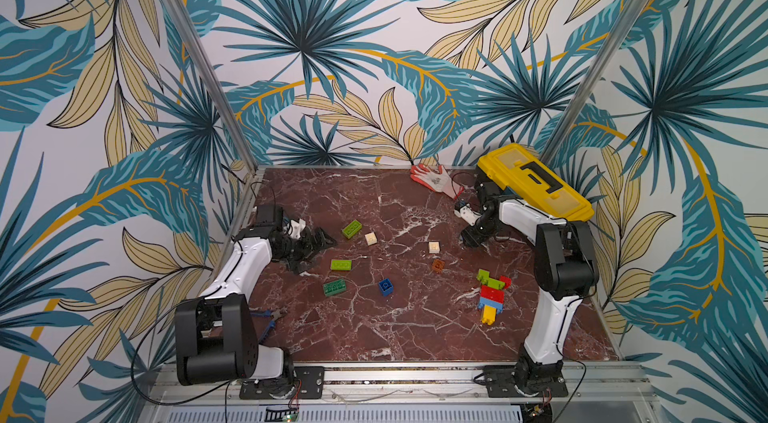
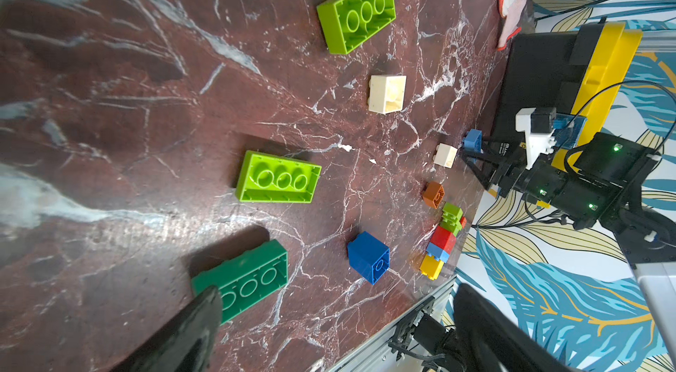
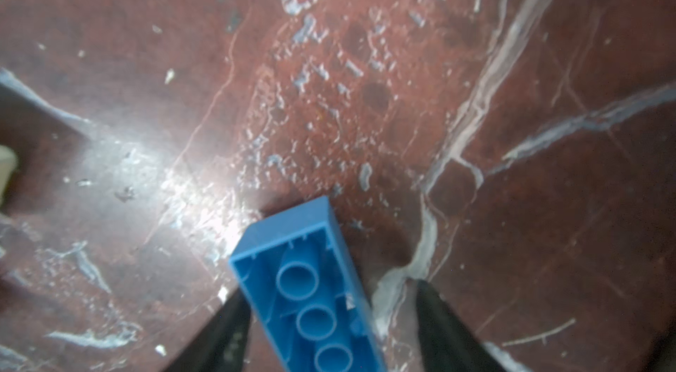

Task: Assemble a carrot with lego
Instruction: Pick up the lego brick from the center of the board, then assemble the lego brick with the lego brick.

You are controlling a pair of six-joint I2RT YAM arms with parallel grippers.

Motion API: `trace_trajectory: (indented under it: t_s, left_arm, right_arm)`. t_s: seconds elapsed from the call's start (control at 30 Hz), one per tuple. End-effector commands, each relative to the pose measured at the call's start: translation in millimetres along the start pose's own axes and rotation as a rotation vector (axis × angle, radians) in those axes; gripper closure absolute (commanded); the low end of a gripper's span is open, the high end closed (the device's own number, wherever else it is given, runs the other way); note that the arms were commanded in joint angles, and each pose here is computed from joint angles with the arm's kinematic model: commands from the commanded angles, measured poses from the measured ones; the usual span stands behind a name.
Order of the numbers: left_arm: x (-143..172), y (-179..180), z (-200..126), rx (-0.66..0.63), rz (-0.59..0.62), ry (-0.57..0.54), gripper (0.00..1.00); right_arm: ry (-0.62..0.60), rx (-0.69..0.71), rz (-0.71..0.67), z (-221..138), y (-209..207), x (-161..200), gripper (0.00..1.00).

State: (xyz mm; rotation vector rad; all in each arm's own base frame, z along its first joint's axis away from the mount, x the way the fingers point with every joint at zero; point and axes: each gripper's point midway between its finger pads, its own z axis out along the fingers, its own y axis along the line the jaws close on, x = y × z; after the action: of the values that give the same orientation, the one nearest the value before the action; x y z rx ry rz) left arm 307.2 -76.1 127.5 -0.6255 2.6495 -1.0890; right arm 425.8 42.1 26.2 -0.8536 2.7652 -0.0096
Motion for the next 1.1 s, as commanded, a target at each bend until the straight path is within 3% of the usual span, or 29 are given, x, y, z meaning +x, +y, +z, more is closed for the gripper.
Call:
trace_trajectory:
  t_s: [0.0,0.27,0.53,0.67,0.9,1.07]
  left_arm:
    - [-9.4,-4.7,-4.8,0.019,0.026,-0.024,0.01]
    - [-11.0,-4.4,-6.6,0.031,0.016,-0.025,0.01]
    - [-9.0,-5.7,-6.2,0.042,0.012,-0.018,0.01]
    - [-7.8,-6.1,-6.6,0.046,0.01,-0.016,0.01]
    - [-2.7,2.2,-3.2,0.015,-0.018,-0.015,0.01]
    - [-3.2,8.5,-6.7,-0.034,-0.04,-0.054,0.01]
  right_arm:
    - [0.033,-0.053,0.002,5.1,3.2,1.5,0.47]
    - [0.063,-0.084,0.019,2.1,9.6,8.3,0.68]
    - [0.034,-0.104,0.144,-59.2,34.1,-16.3,0.76]
    - [0.03,-0.12,0.145,-89.1,73.6,-17.4,0.76]
    - [0.008,-0.176,0.121,-132.6,186.7,-38.6,0.75]
    - [-0.004,-0.157,0.162,-129.1,250.8,-52.4,0.73]
